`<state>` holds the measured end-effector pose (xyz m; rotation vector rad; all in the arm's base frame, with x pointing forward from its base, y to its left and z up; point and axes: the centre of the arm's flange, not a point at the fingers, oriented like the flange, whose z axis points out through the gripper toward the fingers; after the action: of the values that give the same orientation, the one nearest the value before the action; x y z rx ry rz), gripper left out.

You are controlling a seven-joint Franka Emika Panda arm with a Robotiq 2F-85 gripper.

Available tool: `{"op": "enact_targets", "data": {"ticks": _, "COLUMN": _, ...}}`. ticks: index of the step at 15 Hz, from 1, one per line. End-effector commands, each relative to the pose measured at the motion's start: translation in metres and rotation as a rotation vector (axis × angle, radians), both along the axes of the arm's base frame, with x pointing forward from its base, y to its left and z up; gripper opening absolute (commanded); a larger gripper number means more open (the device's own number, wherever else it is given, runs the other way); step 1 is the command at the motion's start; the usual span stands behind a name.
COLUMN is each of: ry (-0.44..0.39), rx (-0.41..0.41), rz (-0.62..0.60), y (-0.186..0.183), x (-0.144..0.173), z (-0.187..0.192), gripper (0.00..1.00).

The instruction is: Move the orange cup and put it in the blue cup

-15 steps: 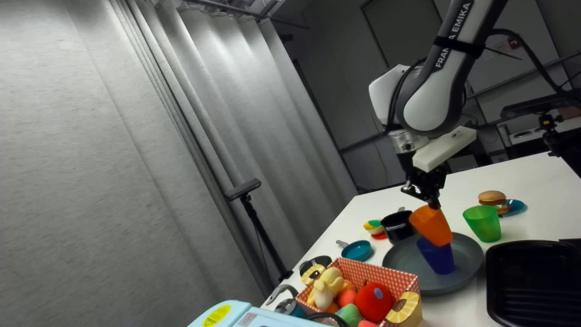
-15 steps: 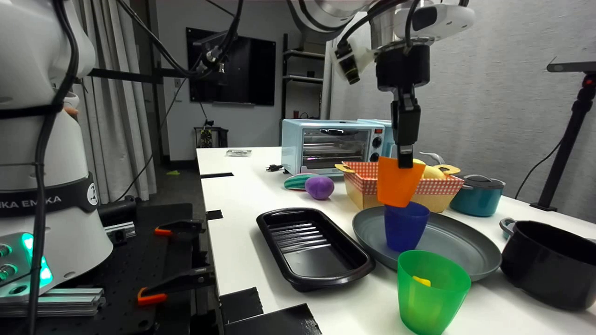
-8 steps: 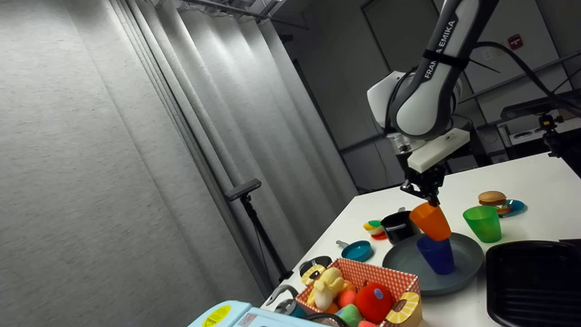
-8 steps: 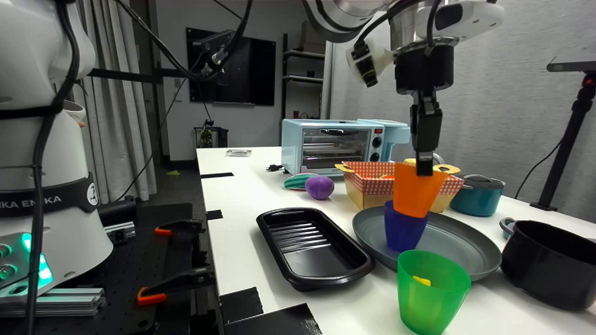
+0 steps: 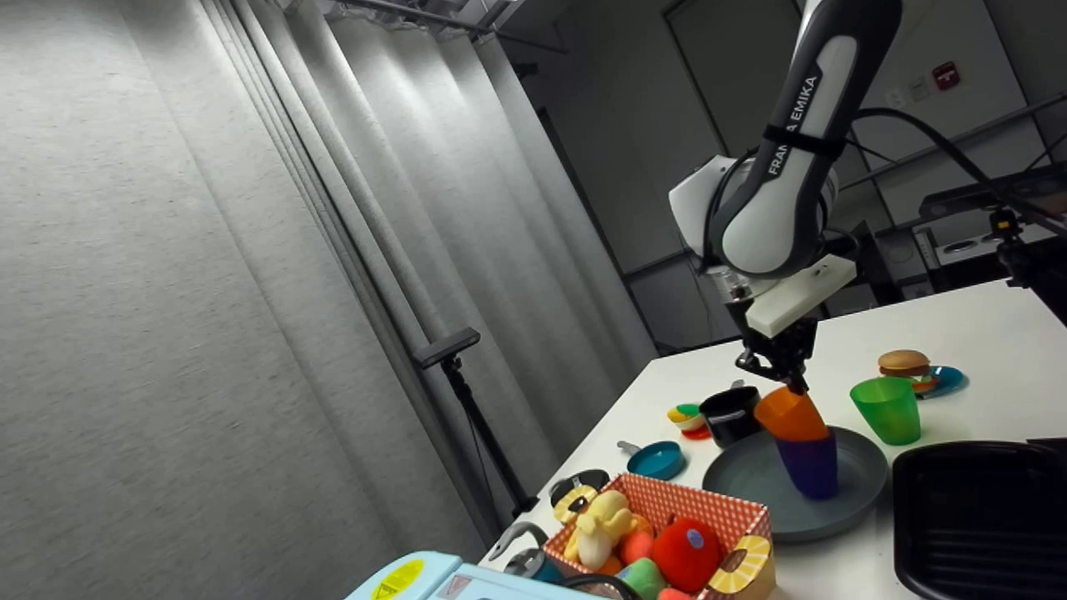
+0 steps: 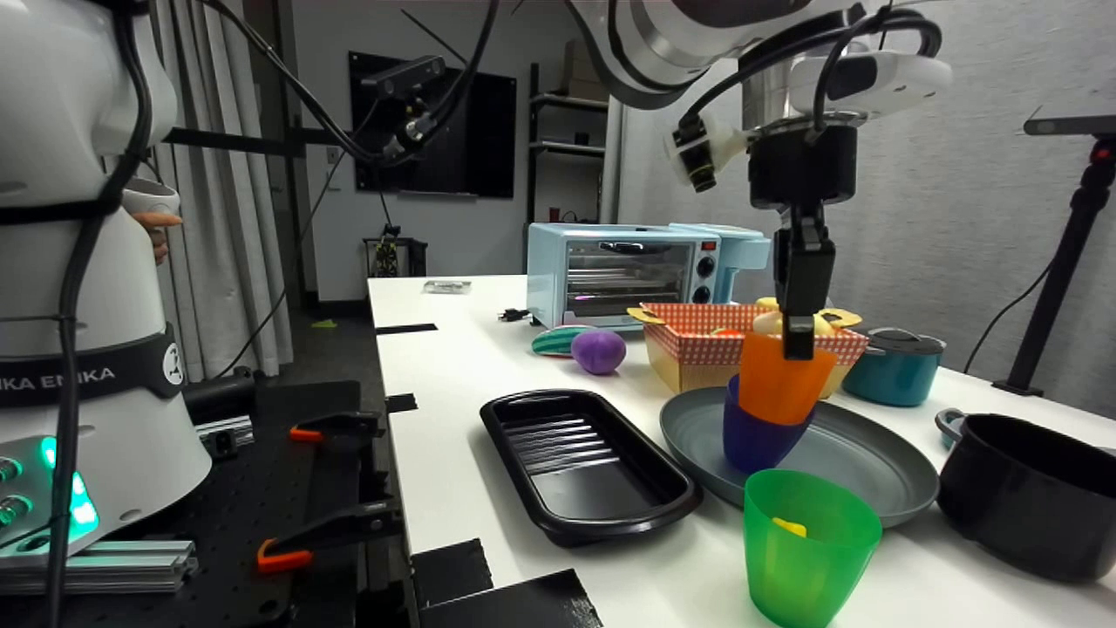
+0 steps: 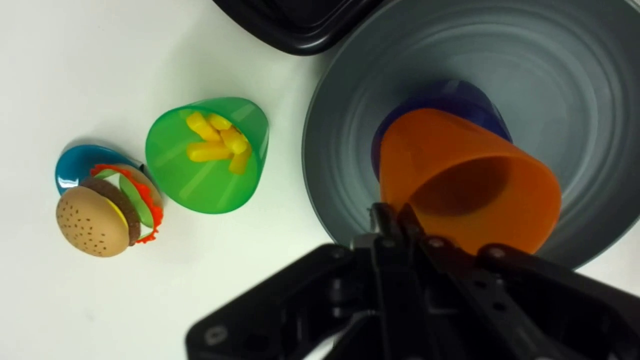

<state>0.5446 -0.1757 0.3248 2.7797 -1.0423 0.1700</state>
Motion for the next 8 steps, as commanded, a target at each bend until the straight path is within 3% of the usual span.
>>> {"op": "enact_targets", "data": {"ticks": 1, "ry": 0.000, "rx": -0.010, "rz": 0.000, "y": 0.004, "x": 0.016, "z": 0.003, "gripper": 0.01}}
{"op": "enact_targets", "data": {"ticks": 5, "ry": 0.006, "rx": -0.001, "rz": 0.017, "y": 0.013, "x": 0.019, "z": -0.001, "gripper": 0.01}}
{"op": "enact_targets", "data": {"ticks": 6, "ry": 0.010, "rx": 0.002, "rz": 0.022, "y": 0.016, "x": 0.019, "z": -0.003, "gripper": 0.29}}
{"op": "enact_targets", "data": {"ticks": 8, "ry": 0.016, "rx": 0.005, "rz": 0.029, "y": 0.021, "x": 0.019, "z": -0.005, "gripper": 0.37}}
